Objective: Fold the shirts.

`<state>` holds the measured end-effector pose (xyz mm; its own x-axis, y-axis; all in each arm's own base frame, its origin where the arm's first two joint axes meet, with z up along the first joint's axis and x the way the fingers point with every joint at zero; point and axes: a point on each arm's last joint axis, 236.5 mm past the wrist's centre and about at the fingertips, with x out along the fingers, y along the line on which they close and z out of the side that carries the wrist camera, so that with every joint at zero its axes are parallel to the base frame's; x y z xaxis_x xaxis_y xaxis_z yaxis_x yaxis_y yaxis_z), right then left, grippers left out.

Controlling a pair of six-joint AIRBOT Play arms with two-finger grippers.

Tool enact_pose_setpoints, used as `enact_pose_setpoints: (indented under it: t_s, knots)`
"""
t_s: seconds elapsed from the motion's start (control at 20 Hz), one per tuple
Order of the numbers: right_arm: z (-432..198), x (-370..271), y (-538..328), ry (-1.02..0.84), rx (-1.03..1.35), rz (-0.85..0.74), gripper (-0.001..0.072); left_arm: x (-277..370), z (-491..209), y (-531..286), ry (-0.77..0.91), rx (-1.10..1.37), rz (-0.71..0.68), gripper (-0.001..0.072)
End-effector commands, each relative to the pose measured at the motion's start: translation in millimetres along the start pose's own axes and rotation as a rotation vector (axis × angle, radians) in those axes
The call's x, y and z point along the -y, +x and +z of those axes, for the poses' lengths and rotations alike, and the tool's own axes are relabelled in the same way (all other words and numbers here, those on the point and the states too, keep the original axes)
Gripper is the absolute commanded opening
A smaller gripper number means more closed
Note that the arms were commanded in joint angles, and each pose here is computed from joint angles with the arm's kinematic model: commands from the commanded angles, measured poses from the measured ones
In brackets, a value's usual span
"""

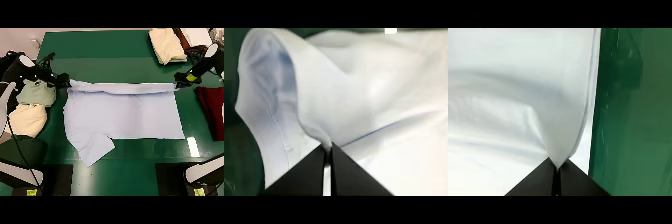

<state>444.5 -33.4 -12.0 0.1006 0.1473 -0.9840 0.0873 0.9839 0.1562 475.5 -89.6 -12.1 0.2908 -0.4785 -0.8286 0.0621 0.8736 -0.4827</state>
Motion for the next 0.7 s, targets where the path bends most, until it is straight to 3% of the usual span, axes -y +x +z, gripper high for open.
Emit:
enact_pose_setpoints:
  t_s: [0.0,0.05,0.1,0.3,0.65]
  knots:
    - [-14,0,11,0.010,0.006,0.000,0.0190,-6,-22,10,-0.015,-0.064,0.000,0.0164]
    - [-19,2,10,0.017,0.000,-0.001,0.0388,-5,-22,7,-0.025,-0.064,0.000,0.0455]
    - [-25,6,5,0.023,-0.006,-0.002,0.0390,-1,-24,2,-0.042,-0.068,-0.003,0.0497]
    - [-59,17,-31,0.043,0.032,-0.007,0.0389,-1,-52,-41,-0.002,-0.100,0.096,0.0498]
    - [-122,8,-47,0.033,0.088,0.009,0.0388,-15,-235,-46,-0.172,-0.298,0.144,0.0498]
